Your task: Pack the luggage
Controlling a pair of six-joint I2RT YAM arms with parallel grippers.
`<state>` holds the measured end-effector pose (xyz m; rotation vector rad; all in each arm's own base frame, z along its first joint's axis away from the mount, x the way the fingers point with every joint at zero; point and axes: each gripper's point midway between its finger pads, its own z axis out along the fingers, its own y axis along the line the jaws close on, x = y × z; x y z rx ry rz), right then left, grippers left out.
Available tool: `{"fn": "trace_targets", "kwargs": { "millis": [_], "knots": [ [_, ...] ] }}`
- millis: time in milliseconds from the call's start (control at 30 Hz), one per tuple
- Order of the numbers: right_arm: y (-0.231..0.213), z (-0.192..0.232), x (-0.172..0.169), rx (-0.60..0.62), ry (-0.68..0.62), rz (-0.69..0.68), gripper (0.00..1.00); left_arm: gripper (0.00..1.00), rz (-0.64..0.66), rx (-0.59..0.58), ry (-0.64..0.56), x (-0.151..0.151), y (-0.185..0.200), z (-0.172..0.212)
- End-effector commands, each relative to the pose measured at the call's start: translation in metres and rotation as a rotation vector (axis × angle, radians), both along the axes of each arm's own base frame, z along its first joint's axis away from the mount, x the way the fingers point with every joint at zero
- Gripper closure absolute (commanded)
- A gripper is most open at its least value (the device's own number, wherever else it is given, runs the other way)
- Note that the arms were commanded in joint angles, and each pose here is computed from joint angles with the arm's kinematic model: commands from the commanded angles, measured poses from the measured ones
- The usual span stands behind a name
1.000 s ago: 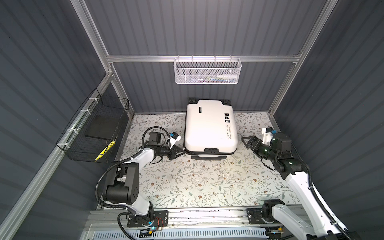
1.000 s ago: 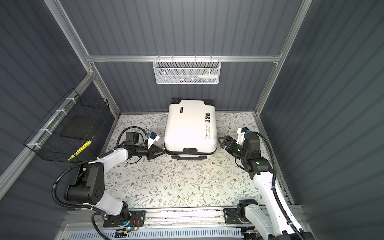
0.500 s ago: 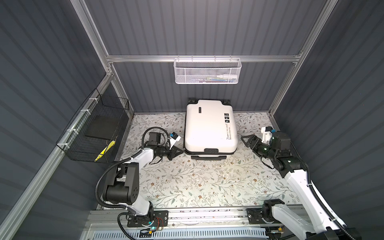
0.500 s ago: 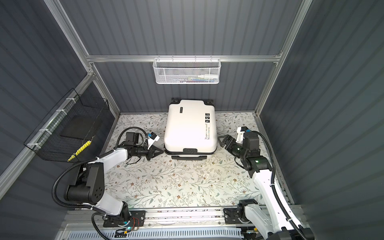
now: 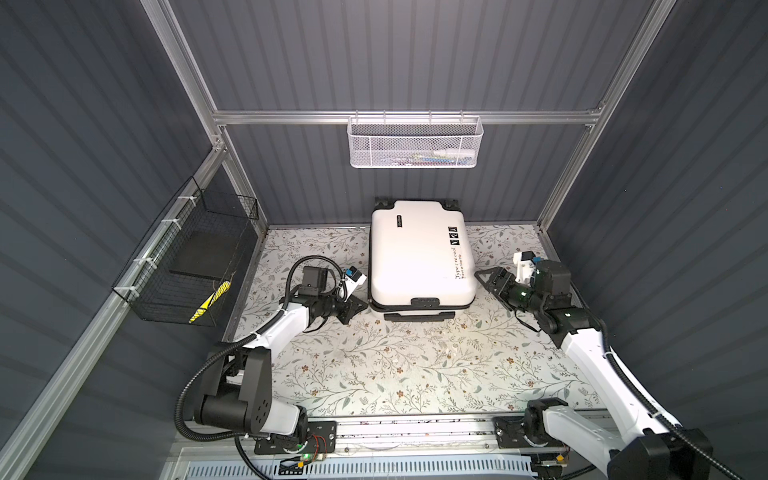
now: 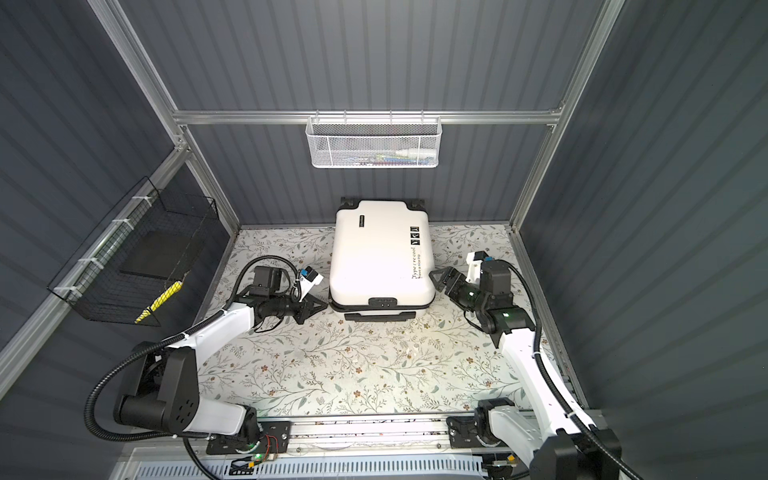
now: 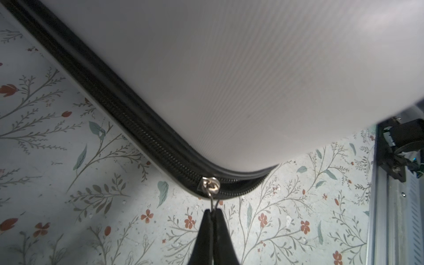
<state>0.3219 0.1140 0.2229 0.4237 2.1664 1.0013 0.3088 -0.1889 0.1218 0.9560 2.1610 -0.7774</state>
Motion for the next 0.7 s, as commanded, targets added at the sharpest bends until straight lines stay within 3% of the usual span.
{"fn": "trace_targets", "kwargs": {
  "millis": [0, 367, 667],
  "knots": [
    [0.009, -0.004, 0.001, 0.028, 0.000, 0.026, 0.15, 1.00, 0.033, 0.067, 0.004, -0.008, -0.001, 0.002],
    [0.021, -0.026, 0.006, 0.026, 0.044, 0.049, 0.15, 1.00, 0.216, 0.221, -0.013, -0.006, 0.021, 0.014],
    [0.032, -0.039, 0.008, 0.021, 0.070, 0.064, 0.17, 1.00, 0.170, 0.232, -0.065, -0.029, 0.011, 0.028]
  ]
}}
